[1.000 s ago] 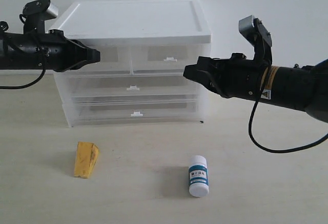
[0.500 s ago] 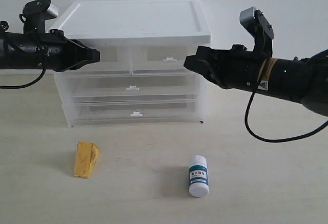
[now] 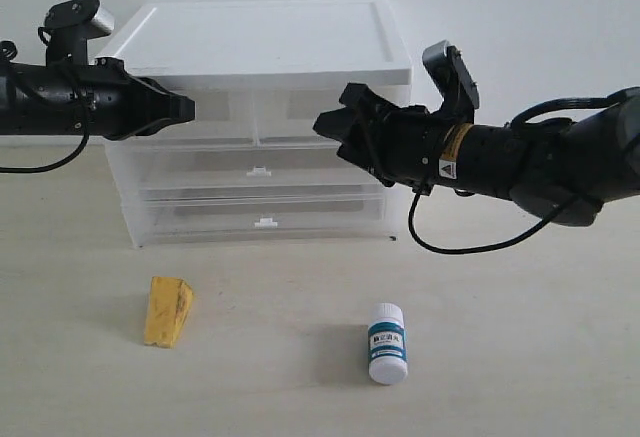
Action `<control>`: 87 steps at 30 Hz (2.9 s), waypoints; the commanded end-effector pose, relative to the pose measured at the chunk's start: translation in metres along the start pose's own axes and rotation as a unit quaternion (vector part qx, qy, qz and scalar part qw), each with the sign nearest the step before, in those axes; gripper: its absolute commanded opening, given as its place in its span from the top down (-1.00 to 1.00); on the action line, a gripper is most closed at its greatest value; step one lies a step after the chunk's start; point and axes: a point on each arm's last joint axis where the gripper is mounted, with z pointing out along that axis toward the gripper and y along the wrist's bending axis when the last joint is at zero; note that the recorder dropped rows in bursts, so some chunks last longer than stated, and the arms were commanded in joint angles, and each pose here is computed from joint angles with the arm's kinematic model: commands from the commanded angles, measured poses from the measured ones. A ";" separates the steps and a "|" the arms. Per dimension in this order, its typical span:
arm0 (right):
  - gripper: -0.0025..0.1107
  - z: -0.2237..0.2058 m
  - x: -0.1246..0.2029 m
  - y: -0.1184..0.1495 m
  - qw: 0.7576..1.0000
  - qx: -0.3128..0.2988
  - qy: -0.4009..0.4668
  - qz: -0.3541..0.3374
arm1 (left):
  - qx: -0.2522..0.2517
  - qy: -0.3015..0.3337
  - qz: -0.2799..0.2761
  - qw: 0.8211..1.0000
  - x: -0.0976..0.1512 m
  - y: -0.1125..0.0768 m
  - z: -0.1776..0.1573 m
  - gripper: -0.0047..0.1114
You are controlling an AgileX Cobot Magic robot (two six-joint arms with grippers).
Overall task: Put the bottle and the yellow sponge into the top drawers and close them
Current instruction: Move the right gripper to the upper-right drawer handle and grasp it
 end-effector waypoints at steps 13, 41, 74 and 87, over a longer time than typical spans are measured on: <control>0.13 0.000 -0.014 0.003 0.993 -0.013 -0.067 0.098 | -0.049 -0.005 -0.013 0.999 -0.003 0.011 0.001 0.85; 0.58 0.026 -0.006 -0.003 0.990 -0.025 -0.058 0.122 | -0.048 -0.004 -0.009 0.999 -0.003 0.011 0.001 0.85; 0.96 0.026 0.000 0.002 0.991 -0.062 -0.028 0.113 | -0.048 -0.001 -0.004 0.999 -0.002 0.011 0.001 0.85; 0.96 0.023 0.011 0.008 0.991 -0.093 0.026 0.094 | -0.058 0.000 -0.004 0.998 -0.002 0.013 0.001 0.85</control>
